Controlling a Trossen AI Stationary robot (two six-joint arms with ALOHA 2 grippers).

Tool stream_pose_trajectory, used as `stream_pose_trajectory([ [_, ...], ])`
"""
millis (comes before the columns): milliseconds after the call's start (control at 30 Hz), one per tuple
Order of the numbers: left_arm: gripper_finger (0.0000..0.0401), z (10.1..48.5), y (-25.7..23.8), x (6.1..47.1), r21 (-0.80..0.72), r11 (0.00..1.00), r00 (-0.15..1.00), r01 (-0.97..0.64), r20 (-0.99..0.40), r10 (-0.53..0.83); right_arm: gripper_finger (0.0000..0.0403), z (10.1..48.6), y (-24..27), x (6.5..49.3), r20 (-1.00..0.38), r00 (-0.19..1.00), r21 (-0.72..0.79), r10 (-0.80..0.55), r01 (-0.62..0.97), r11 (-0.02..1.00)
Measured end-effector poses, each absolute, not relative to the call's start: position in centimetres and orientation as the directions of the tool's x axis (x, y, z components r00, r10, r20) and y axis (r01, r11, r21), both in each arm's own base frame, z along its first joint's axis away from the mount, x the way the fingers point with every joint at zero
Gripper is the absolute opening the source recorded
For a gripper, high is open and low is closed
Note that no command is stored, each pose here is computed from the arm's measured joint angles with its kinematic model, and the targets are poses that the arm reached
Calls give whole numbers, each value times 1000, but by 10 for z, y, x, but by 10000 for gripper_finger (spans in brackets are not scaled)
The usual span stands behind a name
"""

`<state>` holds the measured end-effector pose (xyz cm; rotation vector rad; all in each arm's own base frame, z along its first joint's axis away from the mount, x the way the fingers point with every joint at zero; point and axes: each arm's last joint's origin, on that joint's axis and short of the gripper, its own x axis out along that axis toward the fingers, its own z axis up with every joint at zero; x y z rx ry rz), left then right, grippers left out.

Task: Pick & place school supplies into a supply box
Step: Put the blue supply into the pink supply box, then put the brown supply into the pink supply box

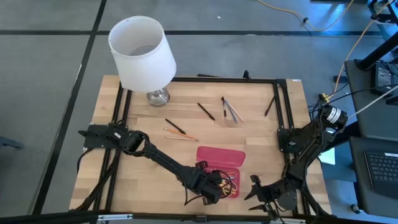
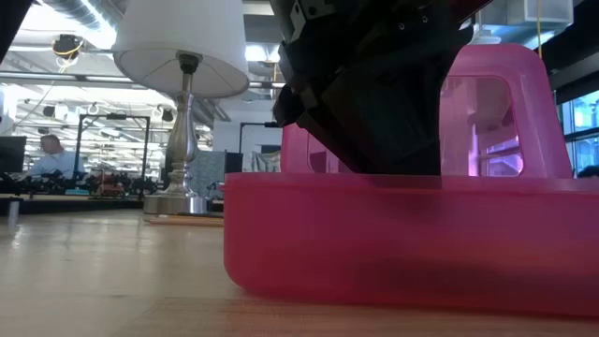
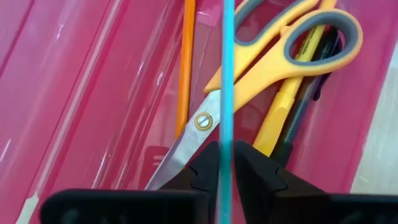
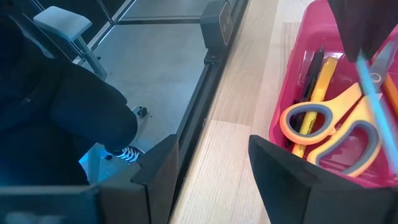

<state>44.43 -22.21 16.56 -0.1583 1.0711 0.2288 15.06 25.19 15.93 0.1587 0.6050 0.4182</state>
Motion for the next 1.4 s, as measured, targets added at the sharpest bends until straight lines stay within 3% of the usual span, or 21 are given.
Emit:
stream_pose_trajectory([
  [400,64,166,-223,444,-7,971,459,-241,-882,107,198,159,252,151,-520,741,263,424,-334,905],
  [767,159,193,-223,434,-66,985,427,-161,-904,10,198,159,252,150,-519,741,265,425,-333,905],
  [933,178,229,-218,412,43,981,437,-191,-891,125,198,159,252,150,-525,729,274,440,-345,898],
  [1133,177,271,-210,369,301,933,395,-199,-846,358,198,159,252,150,-526,725,277,444,-348,896],
  [1400,178,285,-227,346,276,945,415,-175,-850,325,198,159,252,150,-527,725,276,444,-348,896],
])
